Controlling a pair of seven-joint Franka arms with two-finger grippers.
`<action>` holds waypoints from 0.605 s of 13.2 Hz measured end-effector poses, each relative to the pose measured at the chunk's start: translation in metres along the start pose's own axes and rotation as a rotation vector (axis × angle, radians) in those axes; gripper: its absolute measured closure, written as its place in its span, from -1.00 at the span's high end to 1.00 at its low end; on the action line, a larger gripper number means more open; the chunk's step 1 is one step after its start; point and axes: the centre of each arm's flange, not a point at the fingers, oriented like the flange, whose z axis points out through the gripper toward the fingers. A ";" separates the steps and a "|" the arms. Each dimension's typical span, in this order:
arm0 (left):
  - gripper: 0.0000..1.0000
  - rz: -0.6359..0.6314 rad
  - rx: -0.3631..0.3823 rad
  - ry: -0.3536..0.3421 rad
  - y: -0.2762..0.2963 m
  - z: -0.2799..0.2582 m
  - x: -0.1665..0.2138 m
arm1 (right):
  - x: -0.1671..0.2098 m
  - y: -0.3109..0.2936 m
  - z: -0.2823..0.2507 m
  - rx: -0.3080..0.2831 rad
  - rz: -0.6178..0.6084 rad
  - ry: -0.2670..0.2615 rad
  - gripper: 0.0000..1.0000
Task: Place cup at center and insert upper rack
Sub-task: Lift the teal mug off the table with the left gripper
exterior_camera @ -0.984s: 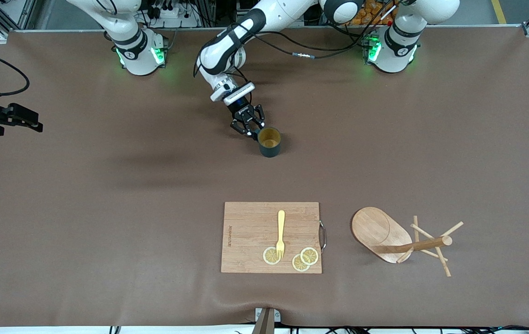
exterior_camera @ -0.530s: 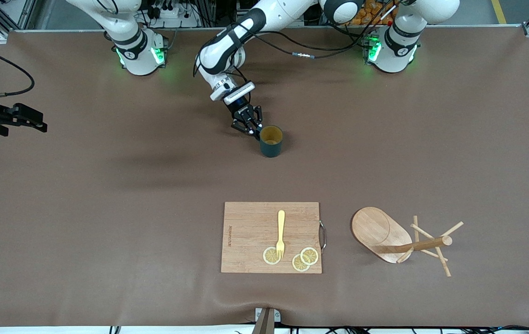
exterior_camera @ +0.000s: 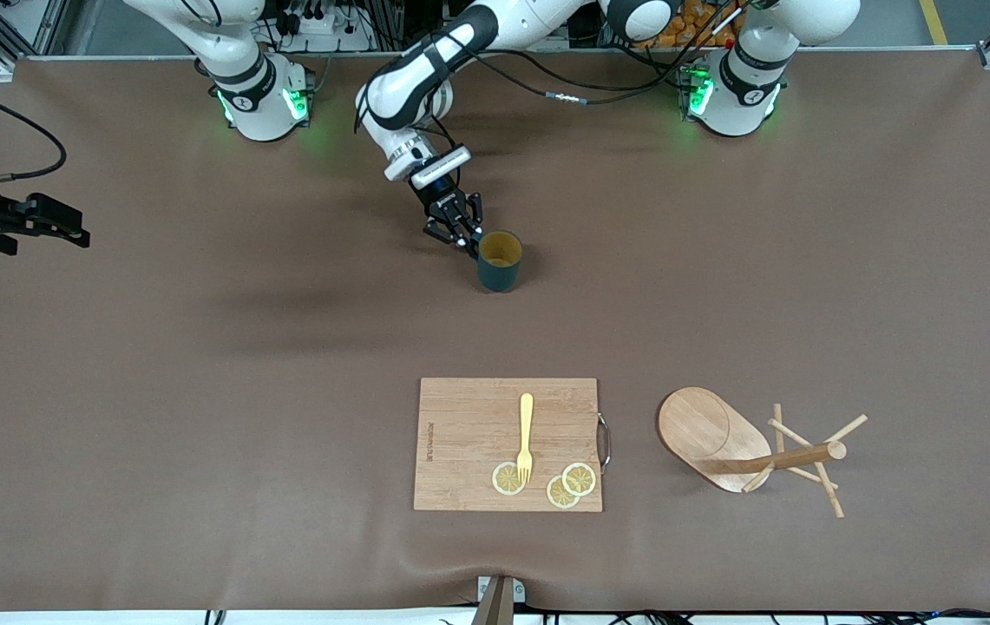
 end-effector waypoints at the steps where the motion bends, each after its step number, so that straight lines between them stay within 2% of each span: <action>1: -0.59 -0.020 0.007 -0.023 0.006 -0.009 0.013 | 0.001 0.000 -0.001 -0.001 0.000 0.006 1.00; 4: -0.59 -0.082 0.030 -0.108 0.022 -0.037 0.054 | 0.002 0.001 -0.003 -0.004 0.002 0.025 1.00; 8: -0.59 -0.183 0.058 -0.258 0.051 -0.064 0.124 | 0.001 0.003 -0.005 -0.004 0.008 0.029 1.00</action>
